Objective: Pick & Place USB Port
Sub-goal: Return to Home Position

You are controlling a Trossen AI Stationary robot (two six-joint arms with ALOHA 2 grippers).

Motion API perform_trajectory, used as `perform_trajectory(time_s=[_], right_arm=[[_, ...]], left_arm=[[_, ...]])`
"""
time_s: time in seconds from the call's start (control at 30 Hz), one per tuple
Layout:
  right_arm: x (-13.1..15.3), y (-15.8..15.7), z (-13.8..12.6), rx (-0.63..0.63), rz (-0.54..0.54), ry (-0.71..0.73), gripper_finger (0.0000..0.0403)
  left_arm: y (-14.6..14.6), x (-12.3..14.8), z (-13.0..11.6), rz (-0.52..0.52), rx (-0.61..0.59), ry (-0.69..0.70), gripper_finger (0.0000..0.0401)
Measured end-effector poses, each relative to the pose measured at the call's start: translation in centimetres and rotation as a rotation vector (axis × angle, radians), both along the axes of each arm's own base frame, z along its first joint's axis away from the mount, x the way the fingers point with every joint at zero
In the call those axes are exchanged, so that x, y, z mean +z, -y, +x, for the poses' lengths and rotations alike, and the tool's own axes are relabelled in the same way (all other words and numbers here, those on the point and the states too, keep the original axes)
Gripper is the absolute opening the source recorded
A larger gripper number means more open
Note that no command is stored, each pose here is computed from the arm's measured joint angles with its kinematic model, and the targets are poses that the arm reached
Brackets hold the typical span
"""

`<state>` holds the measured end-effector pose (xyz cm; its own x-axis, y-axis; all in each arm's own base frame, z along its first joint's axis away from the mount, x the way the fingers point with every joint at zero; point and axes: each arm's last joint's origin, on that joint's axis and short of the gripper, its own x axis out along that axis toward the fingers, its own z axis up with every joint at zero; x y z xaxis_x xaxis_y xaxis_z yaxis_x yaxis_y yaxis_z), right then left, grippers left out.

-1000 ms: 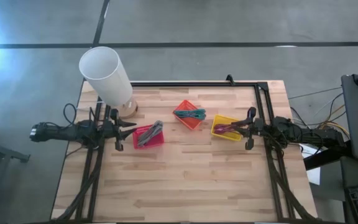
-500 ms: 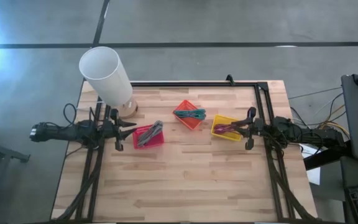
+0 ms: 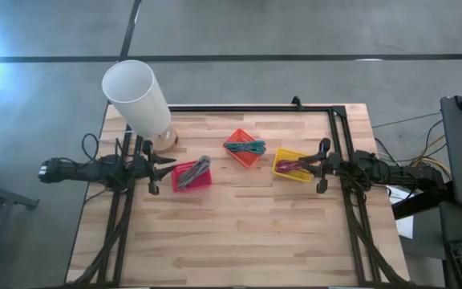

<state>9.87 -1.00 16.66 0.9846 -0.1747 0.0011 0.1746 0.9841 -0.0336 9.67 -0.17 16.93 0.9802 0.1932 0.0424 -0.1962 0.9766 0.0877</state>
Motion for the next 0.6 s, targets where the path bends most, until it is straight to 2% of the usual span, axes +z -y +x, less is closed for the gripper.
perform_trajectory(time_s=[0.3,0.6], right_arm=[[0.00,0.00,0.00,0.000,0.000,0.000,0.0063],[0.00,0.00,0.00,0.000,0.000,0.000,0.0078]], left_arm=[[0.00,0.00,0.00,0.000,0.000,0.000,0.0108],[0.00,0.00,0.00,0.000,0.000,0.000,0.0108]])
